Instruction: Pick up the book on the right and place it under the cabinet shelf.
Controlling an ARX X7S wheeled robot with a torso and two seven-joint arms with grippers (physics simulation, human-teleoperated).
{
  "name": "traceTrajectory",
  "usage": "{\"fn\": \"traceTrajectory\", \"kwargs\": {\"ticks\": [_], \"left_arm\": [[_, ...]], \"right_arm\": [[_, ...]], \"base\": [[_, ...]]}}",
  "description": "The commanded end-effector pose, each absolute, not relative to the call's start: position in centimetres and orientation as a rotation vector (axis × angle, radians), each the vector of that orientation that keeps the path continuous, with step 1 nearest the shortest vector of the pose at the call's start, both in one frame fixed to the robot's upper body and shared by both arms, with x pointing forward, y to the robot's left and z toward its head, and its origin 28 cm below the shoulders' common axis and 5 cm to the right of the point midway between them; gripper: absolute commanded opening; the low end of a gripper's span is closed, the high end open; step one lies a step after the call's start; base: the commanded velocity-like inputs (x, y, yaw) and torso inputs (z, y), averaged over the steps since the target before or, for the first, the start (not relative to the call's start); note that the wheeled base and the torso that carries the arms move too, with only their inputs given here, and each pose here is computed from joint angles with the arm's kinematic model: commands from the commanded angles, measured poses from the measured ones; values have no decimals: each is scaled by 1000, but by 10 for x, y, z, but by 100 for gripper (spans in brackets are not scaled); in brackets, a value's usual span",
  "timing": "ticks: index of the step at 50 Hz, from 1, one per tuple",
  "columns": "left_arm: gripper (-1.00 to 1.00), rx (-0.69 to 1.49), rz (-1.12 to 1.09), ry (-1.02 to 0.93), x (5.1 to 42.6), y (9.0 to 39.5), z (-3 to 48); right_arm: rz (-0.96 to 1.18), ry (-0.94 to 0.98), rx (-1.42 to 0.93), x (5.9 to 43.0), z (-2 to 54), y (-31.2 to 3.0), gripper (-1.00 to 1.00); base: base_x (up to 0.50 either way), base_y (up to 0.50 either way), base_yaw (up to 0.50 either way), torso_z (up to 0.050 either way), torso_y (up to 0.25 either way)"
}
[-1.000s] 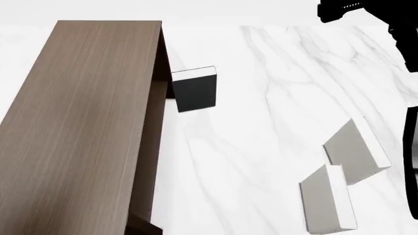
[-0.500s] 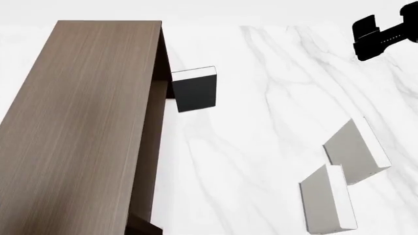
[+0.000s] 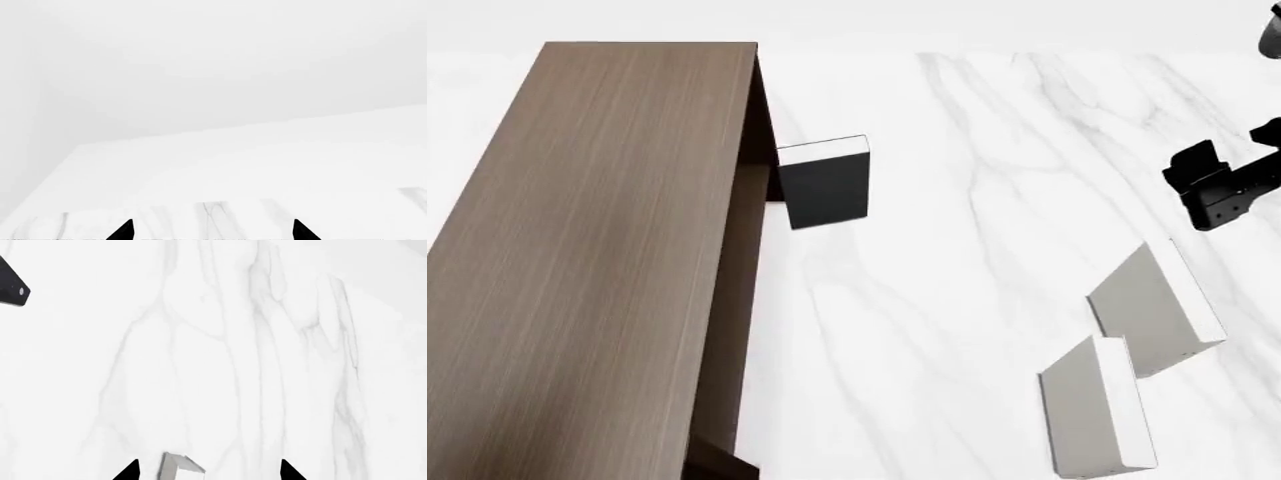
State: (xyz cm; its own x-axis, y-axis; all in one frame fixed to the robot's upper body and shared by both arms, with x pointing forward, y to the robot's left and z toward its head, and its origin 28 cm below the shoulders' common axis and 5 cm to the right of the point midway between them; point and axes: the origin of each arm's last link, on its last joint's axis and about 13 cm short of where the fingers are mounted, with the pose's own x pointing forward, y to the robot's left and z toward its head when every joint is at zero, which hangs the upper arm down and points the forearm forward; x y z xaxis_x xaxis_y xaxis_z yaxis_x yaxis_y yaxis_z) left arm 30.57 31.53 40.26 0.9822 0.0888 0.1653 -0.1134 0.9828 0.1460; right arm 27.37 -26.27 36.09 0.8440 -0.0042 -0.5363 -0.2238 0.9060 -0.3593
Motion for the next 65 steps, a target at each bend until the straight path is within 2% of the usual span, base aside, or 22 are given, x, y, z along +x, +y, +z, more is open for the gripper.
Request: {"fn": "traceTrajectory", "kwargs": {"ticks": [1, 37, 65], "left_arm": [[100, 154, 105, -153, 307, 316, 400], [100, 159, 114, -146, 305, 317, 399], [100, 173, 114, -131, 308, 314, 396]], "right_arm": [[150, 627, -419, 266, 353, -265, 100], [161, 718, -331, 283, 304, -266, 100], [83, 768, -240, 297, 261, -277, 100]], "base": [[0, 0, 0, 0, 0], [0, 0, 0, 0, 0], [0, 0, 0, 0, 0]]}}
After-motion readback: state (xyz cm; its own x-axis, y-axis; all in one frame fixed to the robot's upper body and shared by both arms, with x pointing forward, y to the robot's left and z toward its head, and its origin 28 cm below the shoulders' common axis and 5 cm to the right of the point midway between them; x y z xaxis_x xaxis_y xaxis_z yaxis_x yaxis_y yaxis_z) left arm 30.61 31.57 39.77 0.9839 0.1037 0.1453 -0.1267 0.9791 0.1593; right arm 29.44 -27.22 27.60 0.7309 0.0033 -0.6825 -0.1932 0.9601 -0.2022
